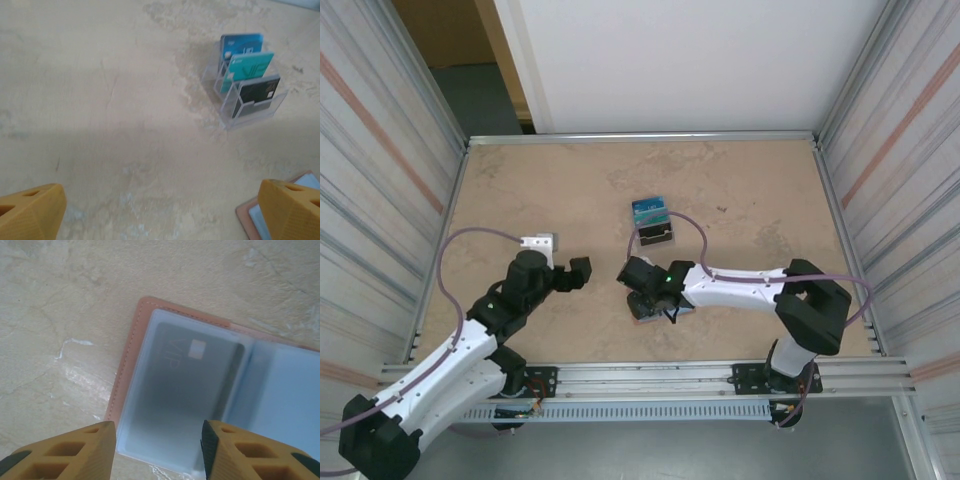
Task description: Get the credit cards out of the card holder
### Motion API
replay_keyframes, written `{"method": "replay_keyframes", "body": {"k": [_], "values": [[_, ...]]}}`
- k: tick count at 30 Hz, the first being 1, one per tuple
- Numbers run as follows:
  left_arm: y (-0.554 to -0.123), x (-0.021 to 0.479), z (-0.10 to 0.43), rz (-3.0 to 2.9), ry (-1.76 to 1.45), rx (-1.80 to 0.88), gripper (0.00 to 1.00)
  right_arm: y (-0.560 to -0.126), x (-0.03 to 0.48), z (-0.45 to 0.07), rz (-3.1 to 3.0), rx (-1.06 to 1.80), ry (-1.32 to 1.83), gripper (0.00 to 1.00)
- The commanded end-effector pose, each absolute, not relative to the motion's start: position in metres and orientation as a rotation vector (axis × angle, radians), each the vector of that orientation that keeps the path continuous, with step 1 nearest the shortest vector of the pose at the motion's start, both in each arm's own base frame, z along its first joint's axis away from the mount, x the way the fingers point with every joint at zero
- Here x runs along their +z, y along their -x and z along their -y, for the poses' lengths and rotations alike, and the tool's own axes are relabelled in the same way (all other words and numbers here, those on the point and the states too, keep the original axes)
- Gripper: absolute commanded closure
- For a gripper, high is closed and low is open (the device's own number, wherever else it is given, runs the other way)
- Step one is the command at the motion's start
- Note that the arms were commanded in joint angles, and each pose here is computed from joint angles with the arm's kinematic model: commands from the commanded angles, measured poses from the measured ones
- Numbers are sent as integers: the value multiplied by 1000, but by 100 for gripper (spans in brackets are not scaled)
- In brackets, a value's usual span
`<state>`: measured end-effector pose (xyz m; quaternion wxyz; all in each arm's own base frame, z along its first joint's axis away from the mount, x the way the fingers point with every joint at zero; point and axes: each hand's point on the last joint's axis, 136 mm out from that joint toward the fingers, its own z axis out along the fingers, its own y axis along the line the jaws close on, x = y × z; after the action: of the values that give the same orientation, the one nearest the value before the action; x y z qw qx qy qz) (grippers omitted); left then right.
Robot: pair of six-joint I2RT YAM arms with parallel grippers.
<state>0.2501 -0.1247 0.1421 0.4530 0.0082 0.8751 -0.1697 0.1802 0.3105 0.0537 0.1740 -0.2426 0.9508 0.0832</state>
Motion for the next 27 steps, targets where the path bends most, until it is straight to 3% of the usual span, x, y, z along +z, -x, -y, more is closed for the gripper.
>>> {"method": "replay_keyframes", "body": {"k": [1,17,27], "values": [[-245,135,124,-2184,45,-461,1,-179,49,-313,-2714,190,732,52],[-250,132,129,-2198,23,-449,1,-177,20,-307,-2764,126,735,48],[-251,136,131,-2192,13,-457,1,-175,11,-299,-2802,176,692,54]]}}
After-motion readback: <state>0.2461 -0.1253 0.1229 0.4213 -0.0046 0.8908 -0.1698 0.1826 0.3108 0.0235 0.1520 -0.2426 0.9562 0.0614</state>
